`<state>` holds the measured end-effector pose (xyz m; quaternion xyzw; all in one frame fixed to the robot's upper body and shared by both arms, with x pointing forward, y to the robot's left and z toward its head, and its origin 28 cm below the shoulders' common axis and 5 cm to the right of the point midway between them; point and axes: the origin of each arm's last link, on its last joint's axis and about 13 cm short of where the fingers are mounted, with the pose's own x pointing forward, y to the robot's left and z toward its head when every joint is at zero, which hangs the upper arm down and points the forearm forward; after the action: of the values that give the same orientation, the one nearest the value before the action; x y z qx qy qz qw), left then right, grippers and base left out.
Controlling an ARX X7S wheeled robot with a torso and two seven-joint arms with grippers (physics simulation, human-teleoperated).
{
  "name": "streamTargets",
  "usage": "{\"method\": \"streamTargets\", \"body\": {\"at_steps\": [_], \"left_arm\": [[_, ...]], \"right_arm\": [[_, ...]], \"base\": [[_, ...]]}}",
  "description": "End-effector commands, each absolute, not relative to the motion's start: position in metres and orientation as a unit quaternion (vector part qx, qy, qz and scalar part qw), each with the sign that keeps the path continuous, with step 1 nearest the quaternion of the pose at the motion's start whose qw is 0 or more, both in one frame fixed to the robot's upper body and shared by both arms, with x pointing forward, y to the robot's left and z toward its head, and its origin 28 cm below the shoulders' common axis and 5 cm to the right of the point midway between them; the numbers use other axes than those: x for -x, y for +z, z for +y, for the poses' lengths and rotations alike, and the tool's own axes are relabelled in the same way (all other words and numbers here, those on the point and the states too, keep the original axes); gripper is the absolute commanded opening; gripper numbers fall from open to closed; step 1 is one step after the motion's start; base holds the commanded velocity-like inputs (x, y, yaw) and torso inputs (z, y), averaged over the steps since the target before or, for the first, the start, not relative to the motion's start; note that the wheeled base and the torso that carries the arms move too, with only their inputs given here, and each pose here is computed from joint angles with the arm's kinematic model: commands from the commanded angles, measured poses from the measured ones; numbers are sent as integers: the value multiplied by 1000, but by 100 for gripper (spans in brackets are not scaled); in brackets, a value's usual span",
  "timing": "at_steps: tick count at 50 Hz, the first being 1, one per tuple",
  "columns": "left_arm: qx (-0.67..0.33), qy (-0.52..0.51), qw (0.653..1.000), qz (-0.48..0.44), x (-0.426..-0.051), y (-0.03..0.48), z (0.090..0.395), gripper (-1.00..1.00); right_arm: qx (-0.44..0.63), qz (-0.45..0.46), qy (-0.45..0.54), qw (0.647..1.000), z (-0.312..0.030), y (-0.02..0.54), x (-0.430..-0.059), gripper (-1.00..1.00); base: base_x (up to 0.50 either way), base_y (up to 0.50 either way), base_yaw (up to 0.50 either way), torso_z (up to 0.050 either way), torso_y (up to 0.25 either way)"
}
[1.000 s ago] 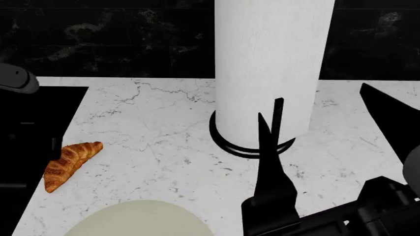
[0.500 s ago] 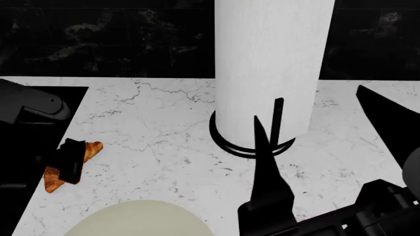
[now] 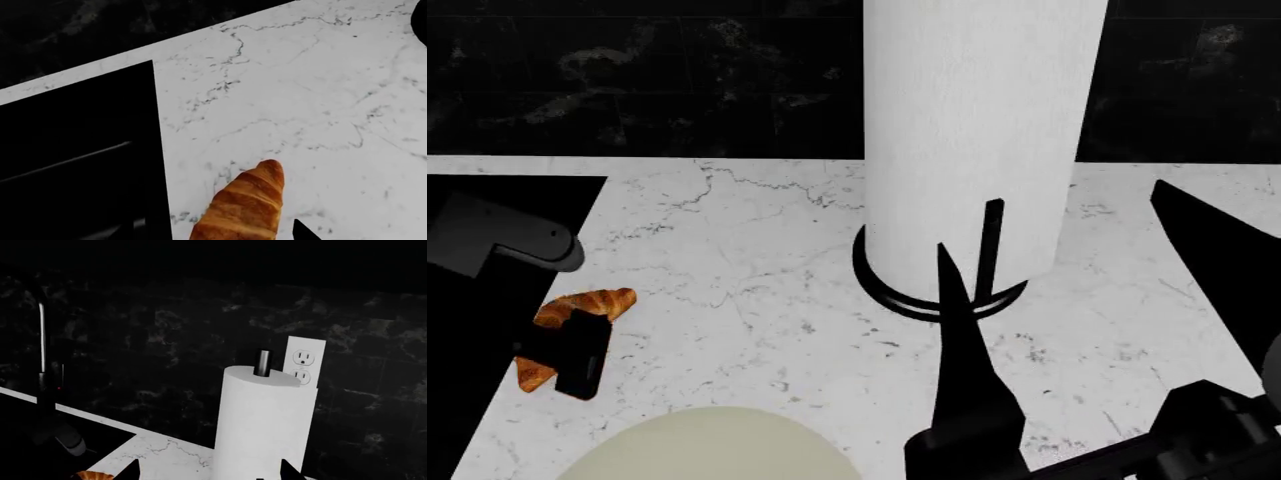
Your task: Place the pastries on the plates.
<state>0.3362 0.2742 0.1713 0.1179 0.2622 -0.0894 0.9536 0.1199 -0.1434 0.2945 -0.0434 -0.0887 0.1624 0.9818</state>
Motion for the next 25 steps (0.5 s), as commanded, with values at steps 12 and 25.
{"method": "streamTargets", "body": {"at_steps": [12, 25], "left_arm": [[-122, -93, 948, 279, -337, 157, 270, 100], [-117, -83, 948, 282, -339, 152, 271, 100]], "right_arm": [[36, -85, 163, 982, -142, 295, -116, 100], [35, -82, 165, 982, -143, 297, -112, 100]], "base": [[0, 0, 0, 0, 0], [0, 0, 0, 0, 0]]}}
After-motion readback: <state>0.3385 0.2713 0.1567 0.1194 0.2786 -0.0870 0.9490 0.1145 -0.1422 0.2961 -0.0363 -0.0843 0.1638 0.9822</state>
